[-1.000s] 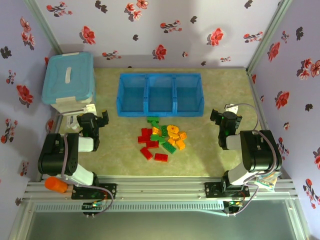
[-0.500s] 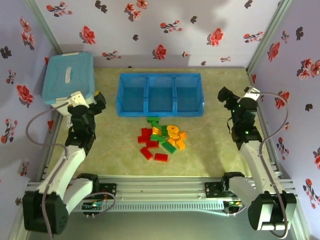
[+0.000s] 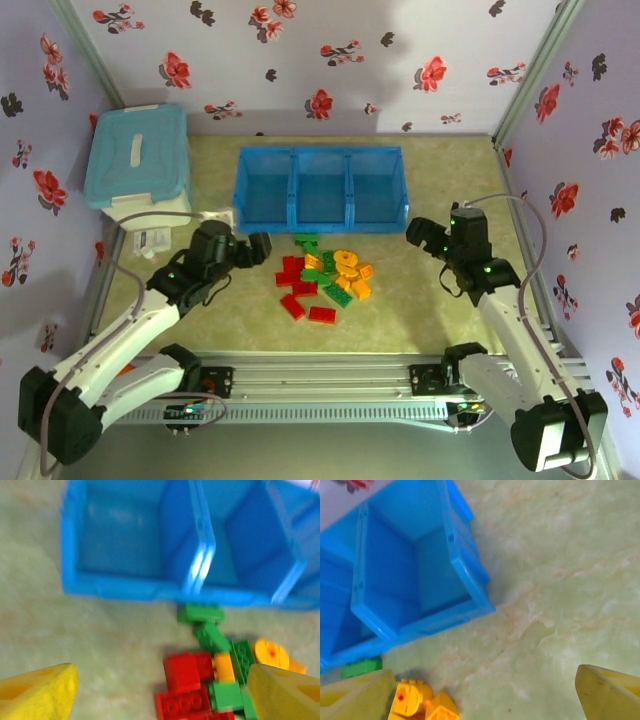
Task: Sort the legos into containers by color
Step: Pick up the lego from the middle-left of the table.
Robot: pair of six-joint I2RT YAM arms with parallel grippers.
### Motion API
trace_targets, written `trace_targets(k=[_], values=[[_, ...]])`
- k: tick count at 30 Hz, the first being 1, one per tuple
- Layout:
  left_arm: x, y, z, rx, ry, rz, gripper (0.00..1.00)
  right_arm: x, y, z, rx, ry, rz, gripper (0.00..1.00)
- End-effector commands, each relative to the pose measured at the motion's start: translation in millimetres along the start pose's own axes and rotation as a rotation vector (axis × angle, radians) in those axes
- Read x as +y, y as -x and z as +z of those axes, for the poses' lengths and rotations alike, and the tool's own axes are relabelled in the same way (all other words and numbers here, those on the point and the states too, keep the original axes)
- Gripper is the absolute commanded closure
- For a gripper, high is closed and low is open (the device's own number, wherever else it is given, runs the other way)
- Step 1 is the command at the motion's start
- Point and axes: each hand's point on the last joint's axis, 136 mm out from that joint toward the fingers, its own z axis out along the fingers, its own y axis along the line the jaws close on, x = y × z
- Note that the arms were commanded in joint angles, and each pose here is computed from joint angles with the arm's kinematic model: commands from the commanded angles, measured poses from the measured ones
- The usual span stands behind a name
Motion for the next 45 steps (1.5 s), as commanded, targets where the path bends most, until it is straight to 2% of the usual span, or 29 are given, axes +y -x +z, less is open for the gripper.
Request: trace_targets(k=[1, 5, 8, 18, 27, 37, 45], values=[[-2.1, -43.0, 9.8, 0.164, 0.040, 0.023, 0.17, 1.8, -11.7, -4.7, 0.054, -0.020, -0.013, 0.10], [-15.4, -80.5, 25.6, 0.312, 0.073, 0.112, 0.23, 8.0, -26.3, 1.1, 0.104, -0.009, -0.041, 0.15], [-26.2, -101.4, 30.1, 0.396, 0.092, 0.149, 0.24, 8.5, -32.4, 2.8, 0.118, -0.015, -0.054, 0.15], [-49.1, -145.6, 35.4, 0.510, 0.153, 0.092, 0.22, 8.4, -41.9, 10.7, 0.126, -0.011, -0.040, 0.15], [-41.2, -173.0, 43.2, 0.554, 0.251, 0.053, 0.25, 6.1, -45.4, 14.6, 0.123, -0.015, -0.041, 0.15], [-41.6, -188.7, 55.2, 0.584, 0.261, 0.033, 0.33, 3.7, -48.2, 18.0, 0.116, -0.015, -0.036, 0.15], [-27.7, -192.1, 51.5, 0.584, 0.321, 0.039, 0.50, 0.5, -47.9, 17.4, 0.099, -0.021, -0.032, 0.14]])
